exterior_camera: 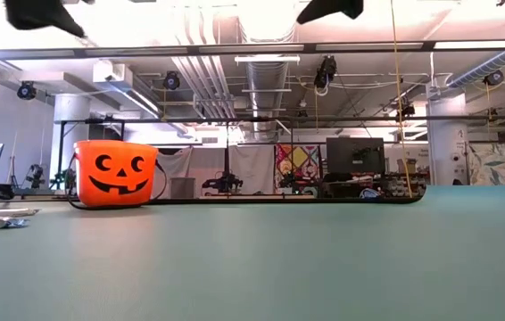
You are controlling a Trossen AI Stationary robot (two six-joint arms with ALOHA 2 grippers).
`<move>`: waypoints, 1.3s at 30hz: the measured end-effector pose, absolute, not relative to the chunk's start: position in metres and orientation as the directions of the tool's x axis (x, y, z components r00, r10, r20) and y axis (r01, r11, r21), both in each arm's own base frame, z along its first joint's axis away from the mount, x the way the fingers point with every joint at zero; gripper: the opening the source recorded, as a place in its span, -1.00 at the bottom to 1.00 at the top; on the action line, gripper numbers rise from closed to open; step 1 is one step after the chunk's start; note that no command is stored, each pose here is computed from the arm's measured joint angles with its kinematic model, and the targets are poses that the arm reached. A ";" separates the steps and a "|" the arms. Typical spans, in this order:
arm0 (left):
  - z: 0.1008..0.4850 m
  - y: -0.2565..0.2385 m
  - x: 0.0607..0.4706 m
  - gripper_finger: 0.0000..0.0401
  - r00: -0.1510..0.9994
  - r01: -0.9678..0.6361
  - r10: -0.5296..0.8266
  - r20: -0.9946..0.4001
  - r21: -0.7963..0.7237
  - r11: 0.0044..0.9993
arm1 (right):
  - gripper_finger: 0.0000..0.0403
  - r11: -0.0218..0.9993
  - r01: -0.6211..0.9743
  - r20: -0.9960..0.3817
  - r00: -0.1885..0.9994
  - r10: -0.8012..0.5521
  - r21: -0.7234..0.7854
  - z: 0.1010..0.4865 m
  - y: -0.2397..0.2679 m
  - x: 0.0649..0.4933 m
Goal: Sort candy by brand, put in halloween buckets
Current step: Put the red candy into the orange bucket
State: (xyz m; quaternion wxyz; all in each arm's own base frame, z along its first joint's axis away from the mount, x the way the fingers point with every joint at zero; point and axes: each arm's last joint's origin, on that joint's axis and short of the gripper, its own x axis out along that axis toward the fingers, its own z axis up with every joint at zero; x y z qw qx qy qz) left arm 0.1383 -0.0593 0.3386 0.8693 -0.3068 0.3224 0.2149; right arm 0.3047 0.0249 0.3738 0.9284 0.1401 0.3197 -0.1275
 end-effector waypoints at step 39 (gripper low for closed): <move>0.140 -0.253 0.160 0.12 -0.269 -0.717 -0.152 -0.951 0.092 0.691 | 0.61 0.864 0.157 -0.679 0.691 0.250 0.478 0.328 0.141 0.329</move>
